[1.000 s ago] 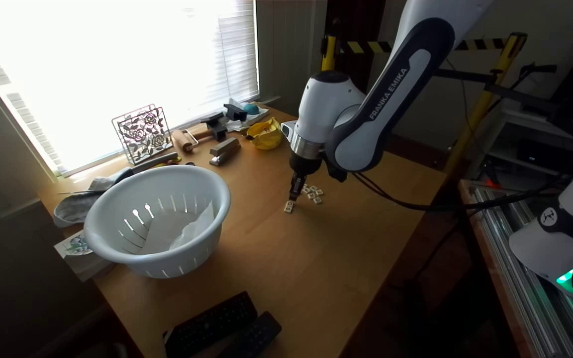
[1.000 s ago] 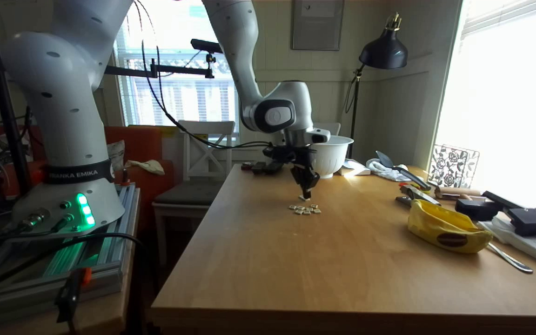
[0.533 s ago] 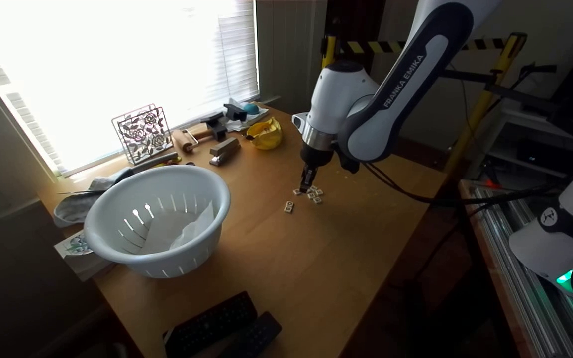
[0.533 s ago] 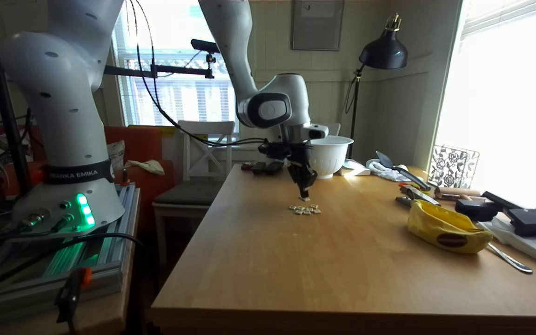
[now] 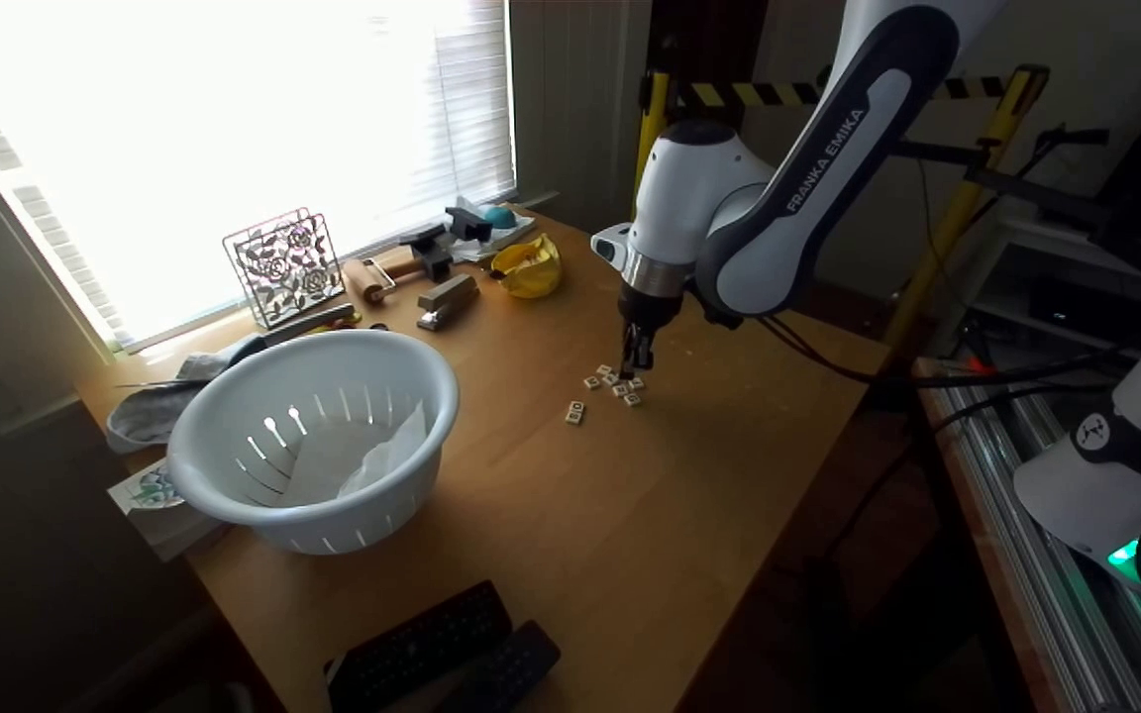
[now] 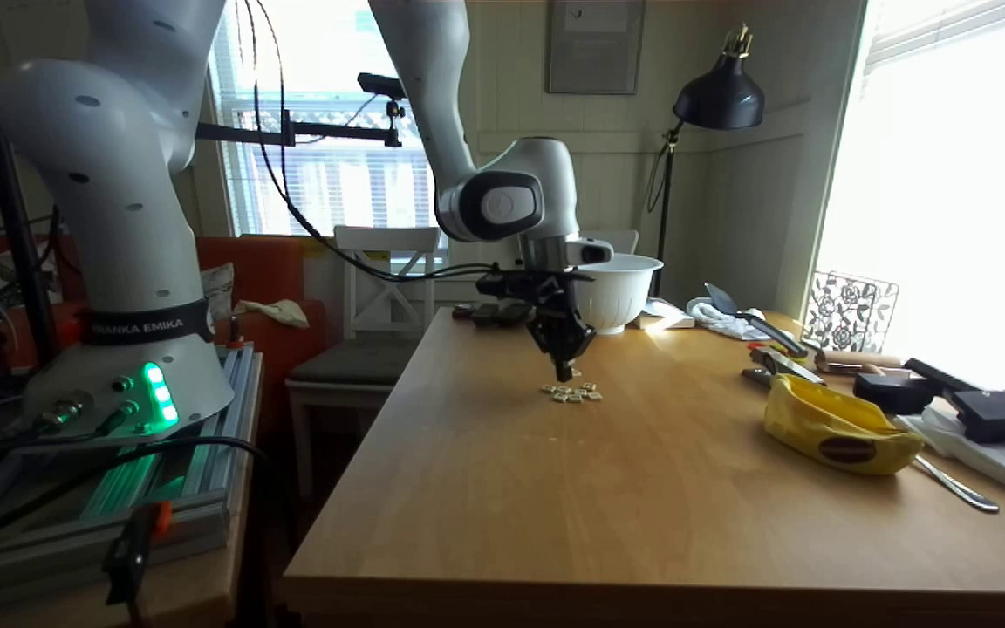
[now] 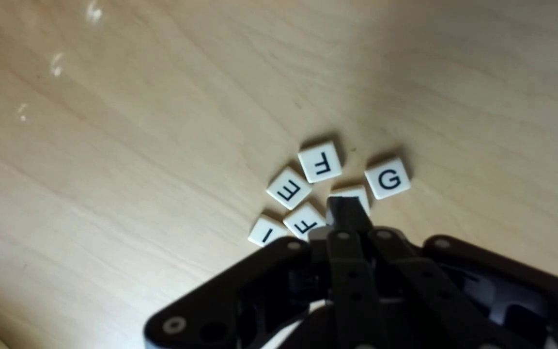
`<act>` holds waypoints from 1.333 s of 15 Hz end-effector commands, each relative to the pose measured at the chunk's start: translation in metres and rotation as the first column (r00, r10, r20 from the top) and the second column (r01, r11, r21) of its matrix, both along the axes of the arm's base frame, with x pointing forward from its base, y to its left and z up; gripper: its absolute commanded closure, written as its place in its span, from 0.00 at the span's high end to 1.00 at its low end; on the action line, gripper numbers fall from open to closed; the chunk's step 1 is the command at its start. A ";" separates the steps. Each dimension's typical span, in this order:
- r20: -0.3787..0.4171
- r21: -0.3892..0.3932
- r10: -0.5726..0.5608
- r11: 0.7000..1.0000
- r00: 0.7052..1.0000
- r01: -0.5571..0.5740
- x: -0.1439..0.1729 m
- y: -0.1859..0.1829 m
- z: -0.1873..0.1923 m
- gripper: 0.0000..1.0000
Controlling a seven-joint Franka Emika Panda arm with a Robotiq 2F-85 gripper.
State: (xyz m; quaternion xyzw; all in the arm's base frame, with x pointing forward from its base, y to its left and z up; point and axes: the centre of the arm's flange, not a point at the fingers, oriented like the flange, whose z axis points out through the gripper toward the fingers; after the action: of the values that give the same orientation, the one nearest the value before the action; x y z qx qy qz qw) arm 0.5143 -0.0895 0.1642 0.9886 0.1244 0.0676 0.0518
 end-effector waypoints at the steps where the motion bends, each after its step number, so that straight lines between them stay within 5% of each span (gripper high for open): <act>1: -0.017 -0.036 0.109 0.993 0.994 -0.110 -0.003 -0.002 -0.002 0.00; 15: -0.071 -0.090 0.338 0.935 0.938 -0.343 0.007 0.009 -0.025 0.00; 20: -0.097 -0.043 0.284 0.956 0.954 -0.289 0.015 0.006 -0.029 0.00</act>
State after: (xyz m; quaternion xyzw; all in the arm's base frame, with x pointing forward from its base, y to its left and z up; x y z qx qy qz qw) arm 0.5206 -0.0801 0.1459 0.9556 0.2810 0.0425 0.0774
